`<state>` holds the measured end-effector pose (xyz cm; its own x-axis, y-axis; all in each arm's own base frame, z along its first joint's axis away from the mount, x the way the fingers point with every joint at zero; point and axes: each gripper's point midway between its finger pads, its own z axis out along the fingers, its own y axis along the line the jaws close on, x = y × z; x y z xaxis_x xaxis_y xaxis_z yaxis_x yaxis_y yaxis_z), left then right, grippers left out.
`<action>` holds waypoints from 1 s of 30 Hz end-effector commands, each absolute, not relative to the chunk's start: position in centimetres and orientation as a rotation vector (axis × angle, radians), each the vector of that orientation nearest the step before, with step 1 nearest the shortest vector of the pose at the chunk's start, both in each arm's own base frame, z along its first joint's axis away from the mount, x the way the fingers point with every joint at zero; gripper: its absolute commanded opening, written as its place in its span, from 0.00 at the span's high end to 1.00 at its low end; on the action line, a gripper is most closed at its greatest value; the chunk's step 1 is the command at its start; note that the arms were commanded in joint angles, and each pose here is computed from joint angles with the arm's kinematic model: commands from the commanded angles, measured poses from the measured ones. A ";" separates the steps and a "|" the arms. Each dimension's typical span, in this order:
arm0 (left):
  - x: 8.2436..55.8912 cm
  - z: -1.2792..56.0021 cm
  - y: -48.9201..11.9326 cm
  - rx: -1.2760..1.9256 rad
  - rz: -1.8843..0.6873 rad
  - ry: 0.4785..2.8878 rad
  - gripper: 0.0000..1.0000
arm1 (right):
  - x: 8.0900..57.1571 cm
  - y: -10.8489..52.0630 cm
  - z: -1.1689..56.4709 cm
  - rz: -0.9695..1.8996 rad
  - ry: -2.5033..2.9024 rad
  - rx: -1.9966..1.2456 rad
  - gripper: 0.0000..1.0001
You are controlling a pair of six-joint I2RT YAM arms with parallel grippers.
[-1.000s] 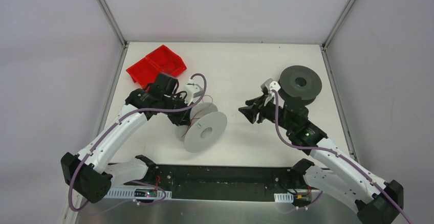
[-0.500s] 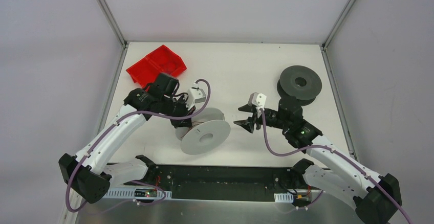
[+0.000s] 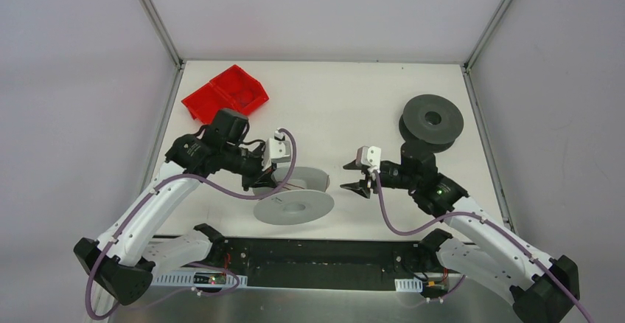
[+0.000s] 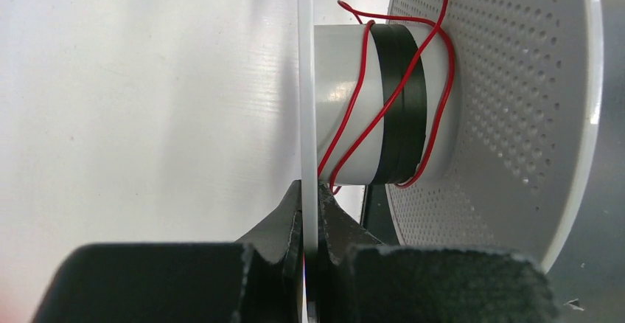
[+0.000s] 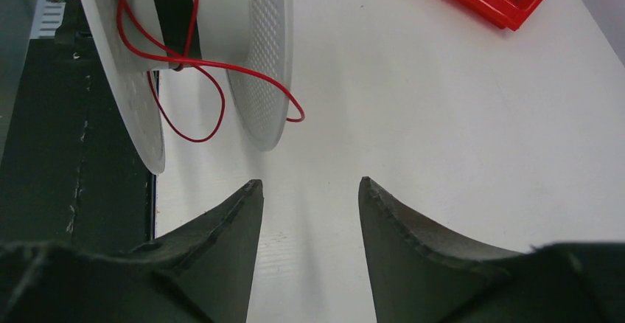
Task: Wrap the cables
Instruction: Wrap the cable around the cable reel.
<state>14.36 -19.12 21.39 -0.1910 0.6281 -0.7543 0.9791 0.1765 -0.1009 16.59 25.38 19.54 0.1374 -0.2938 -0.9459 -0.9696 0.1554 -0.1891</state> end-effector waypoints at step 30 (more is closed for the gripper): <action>12.4 24.1 -20.4 1.584 -0.953 1.746 1.00 | 12.1 29.3 25.8 0.856 0.928 -1.587 0.51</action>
<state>13.50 -19.35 22.19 -0.1533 0.6282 -0.7628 0.9881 0.1063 -0.1111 12.03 28.80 23.85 0.3620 -0.1656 -0.9173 -0.9302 -0.1286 -0.3439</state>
